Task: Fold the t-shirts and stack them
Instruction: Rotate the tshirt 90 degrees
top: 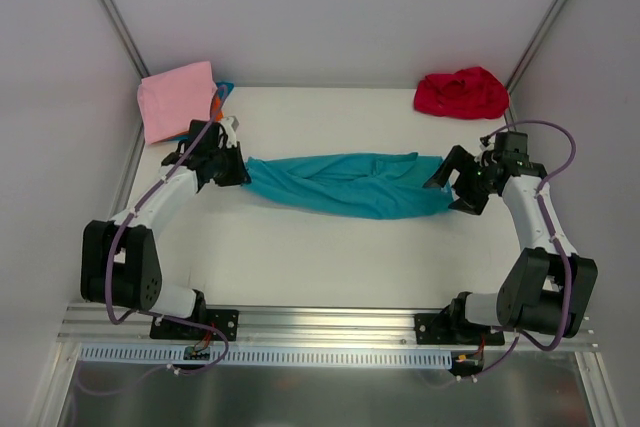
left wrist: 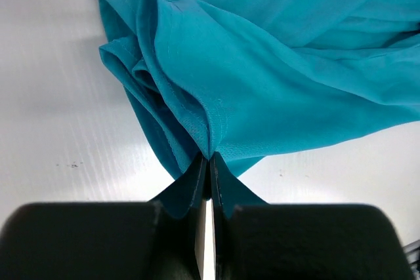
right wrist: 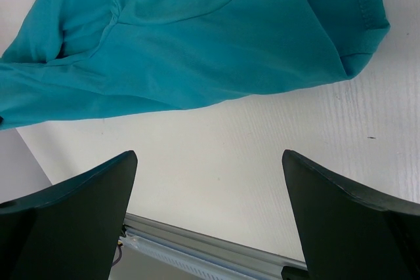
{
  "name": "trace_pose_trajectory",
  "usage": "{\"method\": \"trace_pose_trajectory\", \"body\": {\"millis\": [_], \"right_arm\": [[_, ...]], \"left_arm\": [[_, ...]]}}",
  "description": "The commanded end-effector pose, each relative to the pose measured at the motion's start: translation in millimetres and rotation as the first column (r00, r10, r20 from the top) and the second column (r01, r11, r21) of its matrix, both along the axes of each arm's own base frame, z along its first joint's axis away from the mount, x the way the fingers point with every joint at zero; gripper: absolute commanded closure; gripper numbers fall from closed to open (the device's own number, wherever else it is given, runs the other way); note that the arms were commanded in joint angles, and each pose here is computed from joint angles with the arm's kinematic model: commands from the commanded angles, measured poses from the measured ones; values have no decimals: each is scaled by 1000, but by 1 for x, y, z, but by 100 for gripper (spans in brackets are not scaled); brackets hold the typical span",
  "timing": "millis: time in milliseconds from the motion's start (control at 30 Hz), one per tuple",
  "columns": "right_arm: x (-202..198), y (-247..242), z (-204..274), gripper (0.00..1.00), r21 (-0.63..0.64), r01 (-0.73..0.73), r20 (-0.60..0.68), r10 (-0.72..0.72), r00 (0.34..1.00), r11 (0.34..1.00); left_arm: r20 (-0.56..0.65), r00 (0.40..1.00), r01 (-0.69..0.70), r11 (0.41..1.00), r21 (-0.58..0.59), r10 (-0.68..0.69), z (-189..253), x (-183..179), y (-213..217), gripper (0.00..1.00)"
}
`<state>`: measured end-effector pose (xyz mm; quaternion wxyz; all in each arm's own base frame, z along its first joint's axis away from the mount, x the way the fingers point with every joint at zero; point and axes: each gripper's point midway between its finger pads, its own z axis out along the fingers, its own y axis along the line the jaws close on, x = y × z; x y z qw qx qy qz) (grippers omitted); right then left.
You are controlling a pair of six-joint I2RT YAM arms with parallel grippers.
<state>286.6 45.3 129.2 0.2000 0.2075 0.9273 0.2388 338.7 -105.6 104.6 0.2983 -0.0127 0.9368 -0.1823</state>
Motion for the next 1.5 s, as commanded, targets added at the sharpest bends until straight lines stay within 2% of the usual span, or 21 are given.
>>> {"method": "trace_pose_trajectory", "body": {"millis": [0, 267, 433, 467, 500, 600, 633, 733, 800, 867, 1033, 1133, 1267, 1467], "right_arm": [[0, 5, 2, 1, 19, -27, 11, 27, 1000, 999], [1, 6, 2, 1, 26, -30, 7, 29, 1000, 999], [0, 6, 1, 1, 28, -29, 5, 29, 1000, 999], [0, 6, 0, 0, 28, -29, 4, 29, 1000, 999], [0, 7, 1, 0, 30, -29, 5, 28, 1000, 999], [0, 7, 2, 1, 30, -33, 13, 32, 999, 999], [-1, 8, 5, 0, 29, -35, 26, 34, 999, 999], [-2, 10, 6, 0, 39, -40, 35, 39, 999, 998], [-1, 16, 6, 1, 50, -52, 38, 50, 998, 997], [0, 20, 1, 0, 50, -64, 23, 63, 998, 997], [5, 32, -17, 0, 63, -93, -11, 94, 996, 994], [15, 37, -30, 0, 78, -100, -33, 103, 994, 992], [30, 37, -47, 0, 84, -87, -73, 93, 993, 993], [63, 34, -71, 1, 87, -49, -123, 60, 991, 995]], "left_arm": [[7, 1000, -2, 999, -49, 3, 19, -12, -8, 100], [-171, 983, -77, 997, -23, 72, -29, -54, -5, 100], [-227, 969, -102, 994, -26, 94, -48, -71, -8, 100], [-240, 966, -105, 994, -22, 97, -53, -77, -8, 94], [-236, 967, -105, 994, -18, 98, -53, -79, -9, 68], [-214, 966, -143, 990, 13, 143, -55, -87, -2, 25], [-194, 966, -169, 985, 29, 172, -54, -86, 2, 2], [-107, 975, -196, 981, 5, 195, -39, -86, 6, 1], [1, 984, -177, 982, -65, 178, -12, -79, -1, 1], [84, 988, -115, 982, -150, 128, 12, -78, -13, 1], [242, 969, 9, 977, -212, 44, 57, -70, -28, 1], [248, 969, 49, 976, -212, 5, 60, -62, -34, 1], [177, 984, 70, 973, -221, -31, 43, -50, -44, 1], [225, 973, 117, 954, -276, -55, 66, -55, -55, 1]]}}
